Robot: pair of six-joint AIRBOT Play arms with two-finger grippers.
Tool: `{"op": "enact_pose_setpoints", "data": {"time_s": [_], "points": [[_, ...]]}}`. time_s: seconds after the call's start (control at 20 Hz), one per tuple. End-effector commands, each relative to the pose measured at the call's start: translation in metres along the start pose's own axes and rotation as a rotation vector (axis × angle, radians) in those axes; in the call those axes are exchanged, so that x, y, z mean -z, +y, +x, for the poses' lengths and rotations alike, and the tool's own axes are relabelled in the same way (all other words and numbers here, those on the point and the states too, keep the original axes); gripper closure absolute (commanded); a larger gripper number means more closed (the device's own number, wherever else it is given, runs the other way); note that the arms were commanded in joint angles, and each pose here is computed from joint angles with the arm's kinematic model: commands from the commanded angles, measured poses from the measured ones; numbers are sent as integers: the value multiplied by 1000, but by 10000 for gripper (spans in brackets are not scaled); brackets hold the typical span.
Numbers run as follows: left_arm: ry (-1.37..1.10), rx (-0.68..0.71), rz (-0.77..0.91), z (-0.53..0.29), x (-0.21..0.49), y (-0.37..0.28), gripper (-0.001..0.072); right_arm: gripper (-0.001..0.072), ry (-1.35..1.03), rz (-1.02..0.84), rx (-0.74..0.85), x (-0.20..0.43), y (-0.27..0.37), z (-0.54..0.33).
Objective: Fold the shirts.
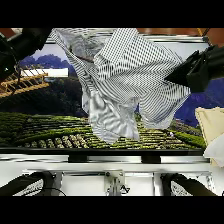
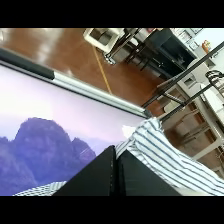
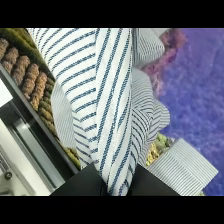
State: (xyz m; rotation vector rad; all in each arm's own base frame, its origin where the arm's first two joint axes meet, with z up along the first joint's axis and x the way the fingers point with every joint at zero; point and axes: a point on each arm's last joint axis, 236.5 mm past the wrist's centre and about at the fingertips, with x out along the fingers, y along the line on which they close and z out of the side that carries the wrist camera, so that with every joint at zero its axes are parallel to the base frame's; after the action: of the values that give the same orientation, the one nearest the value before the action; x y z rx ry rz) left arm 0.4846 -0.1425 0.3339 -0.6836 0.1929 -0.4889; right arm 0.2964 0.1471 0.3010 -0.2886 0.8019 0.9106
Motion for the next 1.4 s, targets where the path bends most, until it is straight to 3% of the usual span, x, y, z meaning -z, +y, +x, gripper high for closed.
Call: {"op": "enact_pose_setpoints", "data": {"time_s": [0.0,0.2,0.6,0.9,1.35], "points": [[-9,66,61,-7,-17,-33,650,637,64,1,54,6,-11,15],[133,212,162,-21,5,-91,650,637,-42,-4,165,-32,-30,32],[356,465,302,-42,95,-190,651,637,-165,-78,111,-85,10,71],[628,463,411,-76,146,-163,652,637,-262,-77,253,-101,-9,39],[530,335,402,-86,93,-128,651,637,-387,-95,255,-115,14,-4]]}}
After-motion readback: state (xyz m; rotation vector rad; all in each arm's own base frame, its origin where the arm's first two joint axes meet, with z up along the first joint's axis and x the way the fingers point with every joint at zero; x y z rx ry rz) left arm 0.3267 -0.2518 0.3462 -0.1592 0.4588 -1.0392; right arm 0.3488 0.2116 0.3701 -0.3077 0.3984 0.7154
